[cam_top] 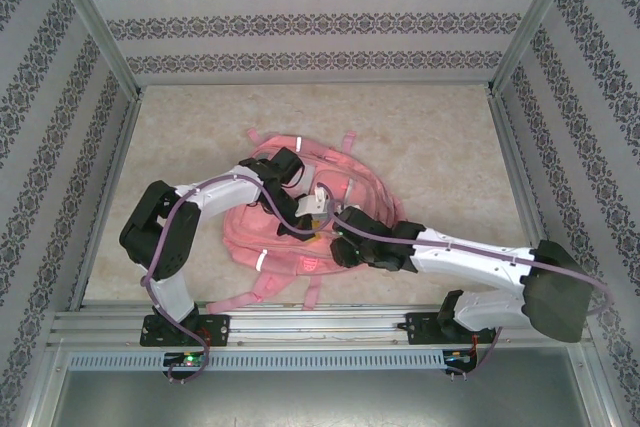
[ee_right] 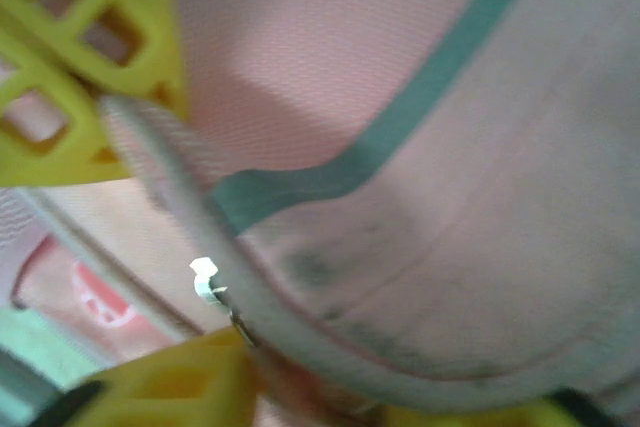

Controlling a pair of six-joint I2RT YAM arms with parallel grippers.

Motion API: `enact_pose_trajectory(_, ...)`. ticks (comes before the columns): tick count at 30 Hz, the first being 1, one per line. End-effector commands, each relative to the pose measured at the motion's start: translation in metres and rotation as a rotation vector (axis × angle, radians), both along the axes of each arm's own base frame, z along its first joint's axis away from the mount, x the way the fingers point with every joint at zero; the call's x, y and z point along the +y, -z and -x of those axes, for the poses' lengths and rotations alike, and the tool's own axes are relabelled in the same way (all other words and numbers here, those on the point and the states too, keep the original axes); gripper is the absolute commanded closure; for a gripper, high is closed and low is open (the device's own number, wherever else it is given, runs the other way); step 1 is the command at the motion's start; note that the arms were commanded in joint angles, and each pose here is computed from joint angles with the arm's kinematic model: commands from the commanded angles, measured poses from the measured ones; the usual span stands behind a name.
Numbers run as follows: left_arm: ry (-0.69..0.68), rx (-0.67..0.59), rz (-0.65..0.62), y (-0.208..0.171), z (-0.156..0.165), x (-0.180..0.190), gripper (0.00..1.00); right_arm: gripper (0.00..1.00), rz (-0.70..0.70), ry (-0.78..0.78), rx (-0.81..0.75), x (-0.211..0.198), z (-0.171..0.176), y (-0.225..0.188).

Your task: Pack books, pencil case, and school supplies into a backpack

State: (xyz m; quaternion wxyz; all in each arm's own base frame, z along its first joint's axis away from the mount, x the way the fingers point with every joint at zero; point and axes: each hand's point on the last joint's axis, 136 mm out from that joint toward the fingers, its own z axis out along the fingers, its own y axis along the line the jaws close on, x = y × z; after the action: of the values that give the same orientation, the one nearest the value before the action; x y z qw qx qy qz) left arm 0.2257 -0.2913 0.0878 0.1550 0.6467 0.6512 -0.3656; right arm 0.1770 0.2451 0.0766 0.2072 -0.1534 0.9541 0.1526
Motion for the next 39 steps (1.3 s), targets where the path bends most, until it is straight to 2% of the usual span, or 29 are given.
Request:
enact_pose_trajectory(1, 0.006, 0.042, 0.040, -0.009, 0.004, -0.003, 1.00, 0.98, -0.017, 0.087, -0.064, 0.010, -0.018, -0.013)
enact_pose_trajectory(4, 0.019, -0.011, 0.028, -0.007, 0.002, 0.001, 1.00, 1.00, -0.026, 0.111, -0.017, 0.007, -0.010, -0.015)
enact_pose_trajectory(8, 0.024, -0.109, 0.035, -0.009, -0.007, 0.009, 1.00, 1.00, 0.011, 0.166, 0.065, -0.026, -0.003, -0.007)
enact_pose_trajectory(16, 0.049, -0.341, 0.053, -0.005, -0.030, 0.030, 1.00, 1.00, -0.030, 0.231, 0.143, -0.077, -0.016, 0.008)
enact_pose_trajectory(21, 0.015, -0.461, 0.111, -0.019, -0.044, 0.037, 1.00, 1.00, -0.035, 0.147, 0.124, -0.076, -0.021, 0.006)
enact_pose_trajectory(25, -0.025, -0.471, 0.137, -0.023, -0.052, 0.039, 1.00, 1.00, -0.034, 0.113, 0.128, -0.073, -0.019, 0.006)
enact_pose_trajectory(30, -0.026, -0.480, 0.077, -0.011, -0.057, 0.047, 1.00, 1.00, -0.024, 0.092, 0.093, -0.073, -0.020, 0.002)
enact_pose_trajectory(33, -0.026, -0.502, 0.130, -0.019, -0.061, 0.053, 1.00, 1.00, -0.037, 0.044, 0.104, -0.066, -0.016, 0.002)
enact_pose_trajectory(39, -0.226, -0.579, 0.224, -0.044, -0.108, 0.068, 0.92, 1.00, -0.096, -0.175, 0.068, -0.018, 0.007, -0.018)
